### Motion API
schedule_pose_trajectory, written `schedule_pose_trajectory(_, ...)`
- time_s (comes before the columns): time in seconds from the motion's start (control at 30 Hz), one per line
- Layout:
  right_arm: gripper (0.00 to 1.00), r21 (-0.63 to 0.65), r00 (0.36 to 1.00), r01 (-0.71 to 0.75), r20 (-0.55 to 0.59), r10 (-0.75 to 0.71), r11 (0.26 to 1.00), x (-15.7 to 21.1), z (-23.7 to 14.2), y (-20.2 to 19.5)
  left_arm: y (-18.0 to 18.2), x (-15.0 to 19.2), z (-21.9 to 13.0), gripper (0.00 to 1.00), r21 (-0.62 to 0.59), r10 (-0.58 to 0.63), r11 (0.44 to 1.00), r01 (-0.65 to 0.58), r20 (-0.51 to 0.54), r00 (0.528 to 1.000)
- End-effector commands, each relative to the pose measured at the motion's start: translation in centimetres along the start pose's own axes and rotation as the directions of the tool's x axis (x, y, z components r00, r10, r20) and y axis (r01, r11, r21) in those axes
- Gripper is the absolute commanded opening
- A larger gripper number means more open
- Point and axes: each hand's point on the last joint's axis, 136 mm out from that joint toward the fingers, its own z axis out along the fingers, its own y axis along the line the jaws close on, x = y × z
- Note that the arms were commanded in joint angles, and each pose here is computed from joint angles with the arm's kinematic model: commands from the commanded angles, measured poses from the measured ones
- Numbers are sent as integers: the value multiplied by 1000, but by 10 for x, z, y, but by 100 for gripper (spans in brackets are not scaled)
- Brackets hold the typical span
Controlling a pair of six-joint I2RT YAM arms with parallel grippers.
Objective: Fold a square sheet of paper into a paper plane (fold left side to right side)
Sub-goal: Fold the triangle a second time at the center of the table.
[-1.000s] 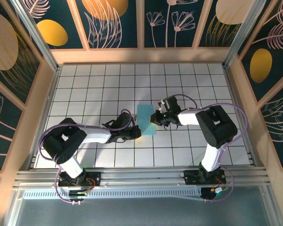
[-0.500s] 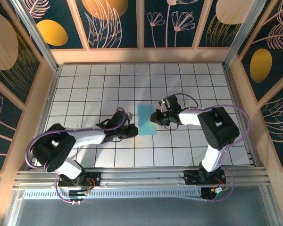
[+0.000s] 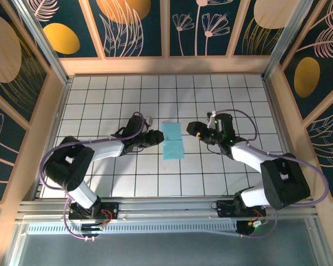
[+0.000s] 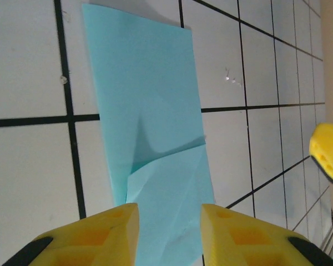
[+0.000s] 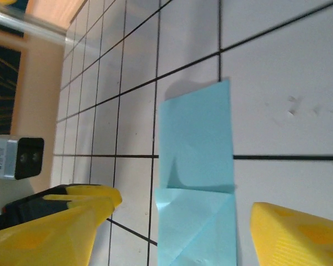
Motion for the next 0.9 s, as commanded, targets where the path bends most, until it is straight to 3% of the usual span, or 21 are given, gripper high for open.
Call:
schedule_pose_trajectory(0.0, 77, -101, 998, -9, 63, 16, 995, -10, -12, 12, -2, -4, 16, 34, 30, 34, 999, -33, -29, 999)
schedule_pose_trajectory(0.4, 77, -76, 999, -30, 42, 33, 997, 2, -18, -3, 22, -4, 36, 32, -73, 54, 996, -58, -64, 997)
schedule_pose_trajectory(0.73, 77, -99, 999, -29, 18, 31, 995, 3, -14, 0, 21, 1, 40, 8, -42, 47, 998, -51, -84, 995)
schedule_pose_trajectory(0.87, 71, -132, 999, -31, -22, 28, 991, 8, -10, 4, 10, -7, 32, 0, -11, 69, 998, -70, -38, 997)
